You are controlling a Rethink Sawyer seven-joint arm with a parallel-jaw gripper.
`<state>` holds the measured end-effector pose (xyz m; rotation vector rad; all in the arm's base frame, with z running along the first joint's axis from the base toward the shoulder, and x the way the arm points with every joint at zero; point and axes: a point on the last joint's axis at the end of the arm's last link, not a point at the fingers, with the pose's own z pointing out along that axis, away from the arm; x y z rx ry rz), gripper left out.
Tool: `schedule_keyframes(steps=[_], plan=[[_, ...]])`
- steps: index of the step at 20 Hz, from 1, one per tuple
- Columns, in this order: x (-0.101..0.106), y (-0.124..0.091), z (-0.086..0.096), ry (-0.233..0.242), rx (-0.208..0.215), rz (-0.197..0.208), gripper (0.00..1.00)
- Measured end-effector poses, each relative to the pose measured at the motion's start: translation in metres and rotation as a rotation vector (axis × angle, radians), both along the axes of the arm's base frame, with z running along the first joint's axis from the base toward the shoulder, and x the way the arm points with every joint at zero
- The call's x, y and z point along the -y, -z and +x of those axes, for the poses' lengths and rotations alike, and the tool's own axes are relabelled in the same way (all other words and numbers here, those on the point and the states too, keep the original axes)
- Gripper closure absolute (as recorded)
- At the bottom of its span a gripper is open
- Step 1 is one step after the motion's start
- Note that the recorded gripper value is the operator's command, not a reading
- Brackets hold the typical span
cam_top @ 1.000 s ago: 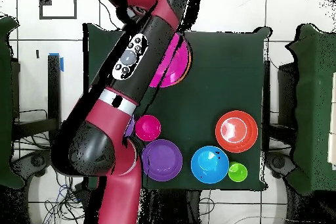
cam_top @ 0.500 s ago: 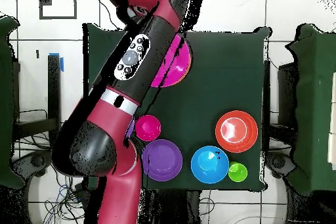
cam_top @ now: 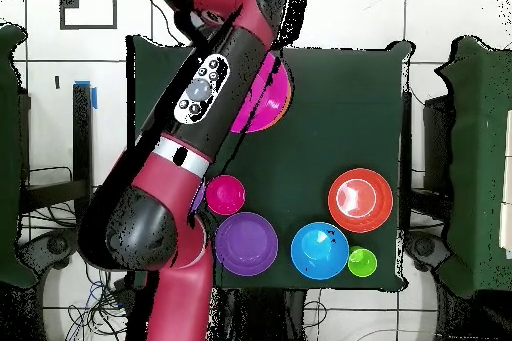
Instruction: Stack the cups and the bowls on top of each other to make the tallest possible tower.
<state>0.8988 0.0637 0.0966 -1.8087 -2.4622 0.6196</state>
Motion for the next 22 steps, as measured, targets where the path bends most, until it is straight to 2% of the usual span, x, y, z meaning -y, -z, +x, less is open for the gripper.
schedule_keyframes(steps=[4,9,11,14,22], plan=[[-0.012,0.005,-0.001,-0.011,0.019,0.007,0.00],[-0.027,0.025,-0.002,-0.040,0.053,0.005,0.00],[-0.034,0.039,-0.004,-0.048,0.067,-0.001,0.00],[-0.038,0.045,-0.005,-0.052,0.078,-0.009,0.00],[-0.038,0.045,-0.007,-0.050,0.078,-0.021,0.00]])
